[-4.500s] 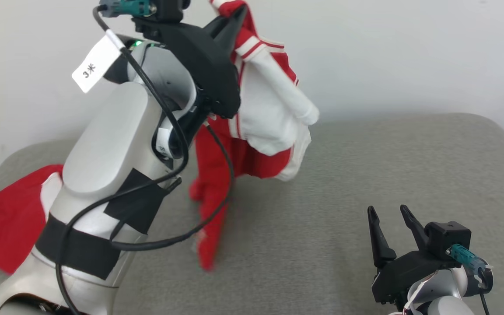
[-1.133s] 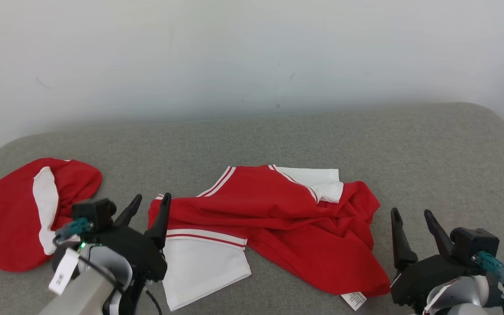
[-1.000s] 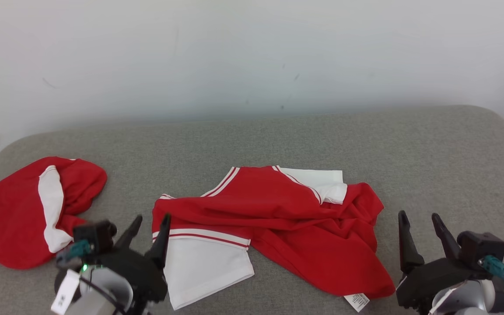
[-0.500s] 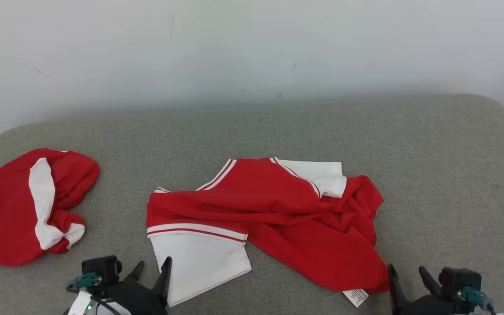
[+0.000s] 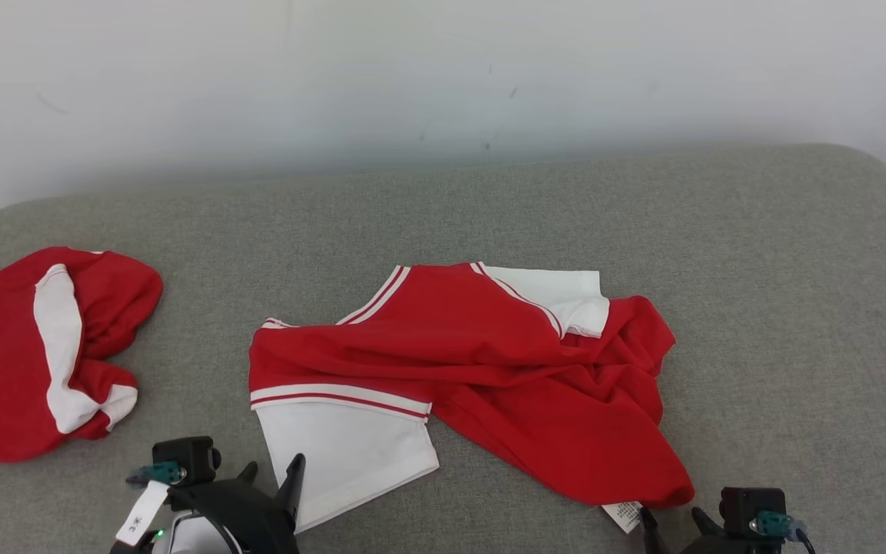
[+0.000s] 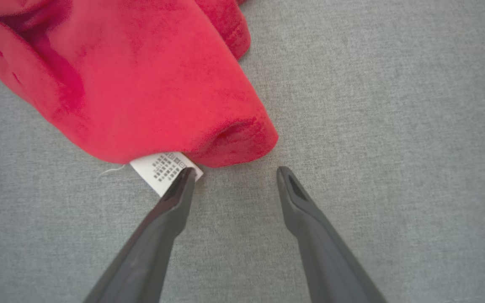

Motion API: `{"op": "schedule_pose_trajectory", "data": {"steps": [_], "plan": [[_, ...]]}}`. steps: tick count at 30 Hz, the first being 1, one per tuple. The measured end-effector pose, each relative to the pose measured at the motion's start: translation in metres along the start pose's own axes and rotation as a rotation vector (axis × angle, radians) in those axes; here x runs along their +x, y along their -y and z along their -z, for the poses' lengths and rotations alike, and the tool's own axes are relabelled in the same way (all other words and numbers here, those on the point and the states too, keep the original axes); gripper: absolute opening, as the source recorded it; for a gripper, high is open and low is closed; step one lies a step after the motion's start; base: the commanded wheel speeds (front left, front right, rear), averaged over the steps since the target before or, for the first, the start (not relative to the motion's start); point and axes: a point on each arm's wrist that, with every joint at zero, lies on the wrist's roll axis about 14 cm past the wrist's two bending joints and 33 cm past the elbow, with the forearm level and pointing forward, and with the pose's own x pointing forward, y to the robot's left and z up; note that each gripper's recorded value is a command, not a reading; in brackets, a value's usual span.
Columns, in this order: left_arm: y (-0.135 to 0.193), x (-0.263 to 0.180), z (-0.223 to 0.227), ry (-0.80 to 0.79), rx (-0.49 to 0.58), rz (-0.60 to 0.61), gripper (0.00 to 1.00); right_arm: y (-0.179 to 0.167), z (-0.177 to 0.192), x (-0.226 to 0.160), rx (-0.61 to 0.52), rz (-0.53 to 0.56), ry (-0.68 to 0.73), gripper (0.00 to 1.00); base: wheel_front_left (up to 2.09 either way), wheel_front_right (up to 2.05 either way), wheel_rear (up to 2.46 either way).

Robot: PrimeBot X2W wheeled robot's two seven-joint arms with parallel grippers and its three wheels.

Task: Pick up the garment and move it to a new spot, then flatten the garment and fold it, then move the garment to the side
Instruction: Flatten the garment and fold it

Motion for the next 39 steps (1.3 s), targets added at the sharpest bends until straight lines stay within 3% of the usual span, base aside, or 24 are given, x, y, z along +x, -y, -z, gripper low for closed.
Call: {"op": "schedule_pose_trajectory", "data": {"steps": [13,14,15,16,17,18,19,20,21,29,34,39], "plan": [[-0.006,0.018,-0.005,-0.050,-0.009,-0.010,1.00,-0.021,-0.013,0.028,-0.026,-0.046,-0.029,1.00,0.00,0.00,0.00],[-0.006,0.020,-0.005,-0.053,-0.009,-0.009,0.96,-0.022,-0.012,0.030,-0.021,-0.048,-0.037,1.00,0.00,0.00,0.00],[-0.006,0.022,-0.007,-0.055,-0.009,-0.009,0.73,-0.023,-0.012,0.032,-0.021,-0.052,-0.042,1.00,0.00,0.00,0.00],[-0.006,0.023,-0.008,-0.055,-0.010,-0.009,0.26,-0.024,-0.012,0.034,-0.022,-0.055,-0.044,1.00,0.00,0.00,0.00],[-0.007,0.024,-0.007,-0.059,-0.010,-0.010,0.00,-0.027,-0.012,0.036,-0.018,-0.061,-0.049,0.93,0.00,0.00,0.00],[-0.008,0.024,-0.007,-0.060,-0.011,-0.013,0.00,-0.029,-0.012,0.038,-0.017,-0.067,-0.051,0.44,0.00,0.00,0.00],[-0.012,0.025,-0.008,-0.064,-0.011,-0.023,0.00,-0.031,-0.014,0.039,-0.021,-0.072,-0.051,0.31,0.00,0.00,0.00],[-0.013,0.026,-0.009,-0.063,-0.010,-0.026,0.00,-0.032,-0.016,0.041,-0.024,-0.077,-0.047,0.10,0.00,0.00,0.00],[-0.013,0.026,-0.009,-0.061,-0.012,-0.026,0.00,-0.033,-0.018,0.041,-0.025,-0.079,-0.044,0.00,0.00,0.00,0.00],[-0.003,0.024,-0.024,-0.009,-0.028,-0.008,0.00,-0.031,-0.039,0.042,-0.014,-0.073,0.034,0.00,0.00,0.00,0.00],[0.012,0.018,-0.049,0.083,-0.048,0.028,0.00,-0.021,-0.086,0.036,-0.027,-0.064,0.187,0.00,0.00,0.00,0.00],[0.021,0.013,-0.059,0.115,-0.038,0.054,0.00,-0.023,-0.095,0.030,-0.034,-0.073,0.221,0.00,0.00,0.00,0.00]]}}
